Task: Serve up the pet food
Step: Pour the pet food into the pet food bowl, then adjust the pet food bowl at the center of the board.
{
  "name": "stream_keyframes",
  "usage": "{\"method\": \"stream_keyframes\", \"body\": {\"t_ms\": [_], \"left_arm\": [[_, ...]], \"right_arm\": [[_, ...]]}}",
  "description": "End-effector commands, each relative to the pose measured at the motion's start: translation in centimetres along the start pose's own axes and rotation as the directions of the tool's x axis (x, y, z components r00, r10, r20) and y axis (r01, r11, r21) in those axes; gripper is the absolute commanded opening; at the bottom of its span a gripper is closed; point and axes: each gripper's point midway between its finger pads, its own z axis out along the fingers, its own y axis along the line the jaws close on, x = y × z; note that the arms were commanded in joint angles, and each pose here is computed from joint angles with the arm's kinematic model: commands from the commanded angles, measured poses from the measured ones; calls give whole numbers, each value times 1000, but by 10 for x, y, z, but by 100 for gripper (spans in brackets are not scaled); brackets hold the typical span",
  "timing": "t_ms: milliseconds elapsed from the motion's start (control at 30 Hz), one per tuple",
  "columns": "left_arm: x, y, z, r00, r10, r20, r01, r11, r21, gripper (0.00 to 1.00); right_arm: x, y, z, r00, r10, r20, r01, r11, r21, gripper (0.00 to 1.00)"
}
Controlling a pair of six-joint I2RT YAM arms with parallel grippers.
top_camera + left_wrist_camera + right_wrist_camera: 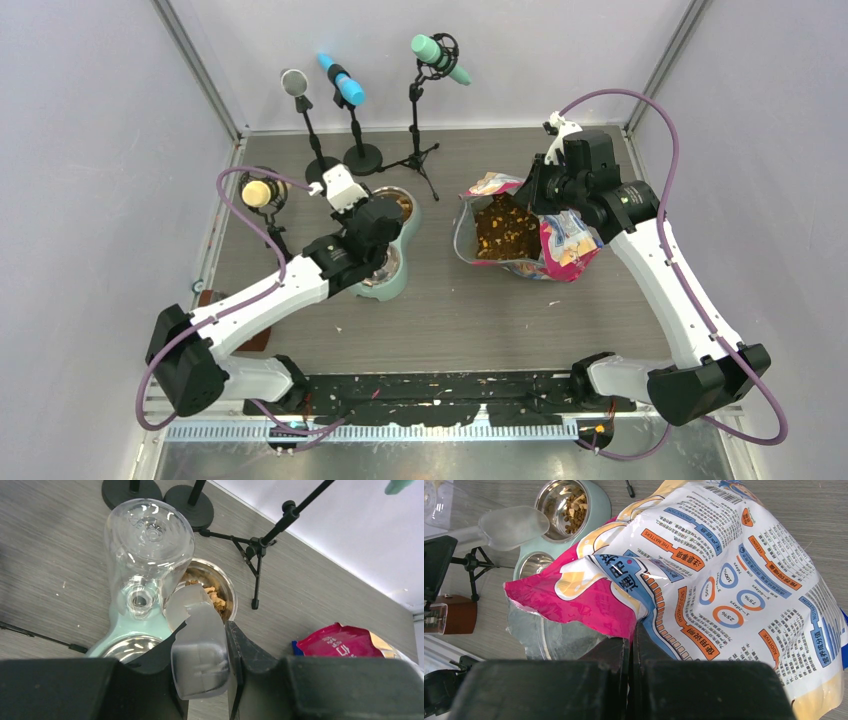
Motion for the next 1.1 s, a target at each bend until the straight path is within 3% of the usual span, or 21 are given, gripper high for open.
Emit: {"method": "stream_keyframes", "body": {"t_ms": [0, 467, 667, 867, 1067], "left_arm": [[-52, -8, -19, 995, -5, 104, 1, 999, 33, 0], [-17, 11, -52, 984, 164, -74, -147, 969, 199, 0], [4, 60, -67, 962, 229, -147, -204, 964, 169, 0], [26, 77, -68, 937, 295, -189, -259, 947, 192, 0], [39, 102, -64, 927, 310, -210, -293, 950, 105, 0]], "right_arm": [[-35, 25, -28, 987, -5, 158, 21, 994, -103, 5], [-35, 26, -26, 988, -5, 154, 22, 994, -107, 5], [-35, 26, -24, 989, -4, 146, 20, 994, -107, 5], [-33, 25, -21, 991, -4, 137, 19, 994, -105, 5], [-31, 23, -20, 991, -7, 135, 20, 995, -100, 5]]}}
